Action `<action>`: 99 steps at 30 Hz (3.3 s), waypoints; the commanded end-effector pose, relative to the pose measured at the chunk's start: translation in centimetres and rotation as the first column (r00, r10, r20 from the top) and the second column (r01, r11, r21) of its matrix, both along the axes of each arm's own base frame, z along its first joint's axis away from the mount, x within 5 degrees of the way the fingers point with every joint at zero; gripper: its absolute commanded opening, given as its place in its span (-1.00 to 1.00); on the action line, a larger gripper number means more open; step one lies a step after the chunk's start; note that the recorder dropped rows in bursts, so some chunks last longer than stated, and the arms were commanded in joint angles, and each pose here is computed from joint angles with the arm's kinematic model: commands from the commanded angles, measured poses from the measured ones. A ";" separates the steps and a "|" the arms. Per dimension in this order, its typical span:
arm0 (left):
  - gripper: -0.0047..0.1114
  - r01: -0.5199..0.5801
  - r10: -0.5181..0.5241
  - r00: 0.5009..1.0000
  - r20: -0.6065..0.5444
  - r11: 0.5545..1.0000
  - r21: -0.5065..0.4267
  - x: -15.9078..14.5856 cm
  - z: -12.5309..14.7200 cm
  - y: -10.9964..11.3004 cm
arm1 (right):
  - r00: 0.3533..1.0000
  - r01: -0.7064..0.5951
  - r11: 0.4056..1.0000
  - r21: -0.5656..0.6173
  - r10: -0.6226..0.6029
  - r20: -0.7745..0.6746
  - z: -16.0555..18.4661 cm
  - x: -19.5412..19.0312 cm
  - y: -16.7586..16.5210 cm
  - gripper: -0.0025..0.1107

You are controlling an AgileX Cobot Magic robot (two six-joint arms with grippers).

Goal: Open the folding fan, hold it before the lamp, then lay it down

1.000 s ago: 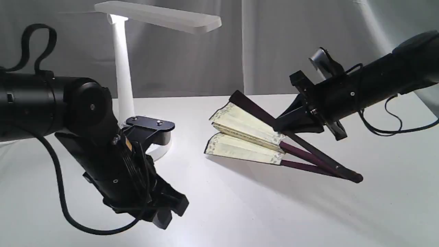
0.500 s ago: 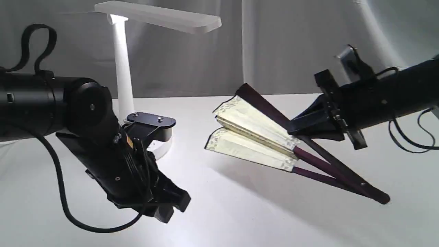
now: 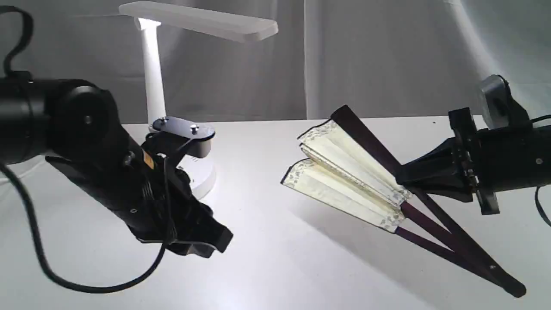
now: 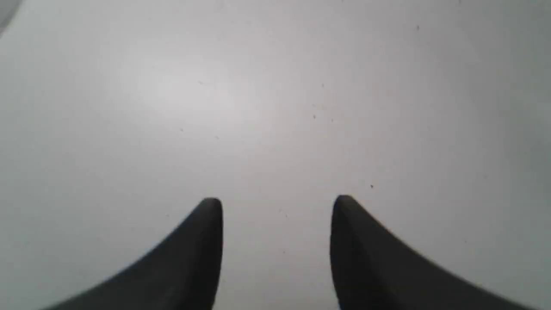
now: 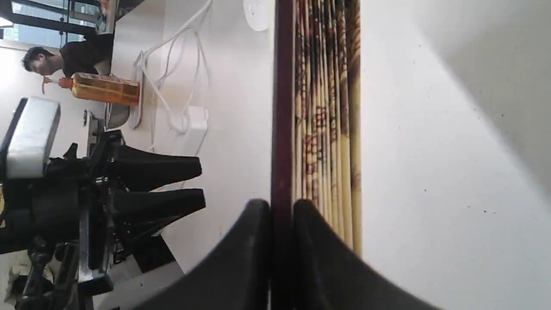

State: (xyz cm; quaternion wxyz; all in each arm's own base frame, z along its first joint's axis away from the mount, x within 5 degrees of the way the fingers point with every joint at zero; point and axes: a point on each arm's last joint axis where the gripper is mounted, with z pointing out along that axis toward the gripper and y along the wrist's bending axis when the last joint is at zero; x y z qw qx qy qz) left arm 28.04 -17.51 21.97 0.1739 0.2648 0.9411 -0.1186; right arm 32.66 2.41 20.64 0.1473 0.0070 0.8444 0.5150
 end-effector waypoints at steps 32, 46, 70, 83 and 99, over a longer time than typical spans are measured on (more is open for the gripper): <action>-0.39 -0.154 0.592 0.700 0.399 0.671 -0.725 -7.2 -0.7 5.9 | 0.992 0.009 0.998 0.055 -0.016 0.129 1.1 0.4 0.5 -0.96; -0.36 -0.232 0.642 0.763 0.068 0.371 -0.899 -5.3 -5.6 3.7 | 0.991 -0.010 0.998 0.056 0.002 0.131 1.2 0.3 1.1 -0.96; 0.07 -0.531 0.394 0.772 -0.499 -0.033 -0.847 3.1 -11.1 -3.2 | 0.990 -0.040 0.995 0.091 0.027 0.136 1.4 0.3 3.1 -0.96; -0.17 -0.505 0.362 0.789 -0.496 -0.075 -0.860 5.1 -10.7 -4.4 | 0.990 -0.050 0.993 0.104 0.036 0.138 1.6 0.3 3.8 -0.96; -0.33 -0.514 0.404 0.754 -0.518 -0.129 -0.848 5.5 -10.8 -4.0 | 0.990 -0.054 0.993 0.103 0.040 0.136 1.5 0.3 3.9 -0.96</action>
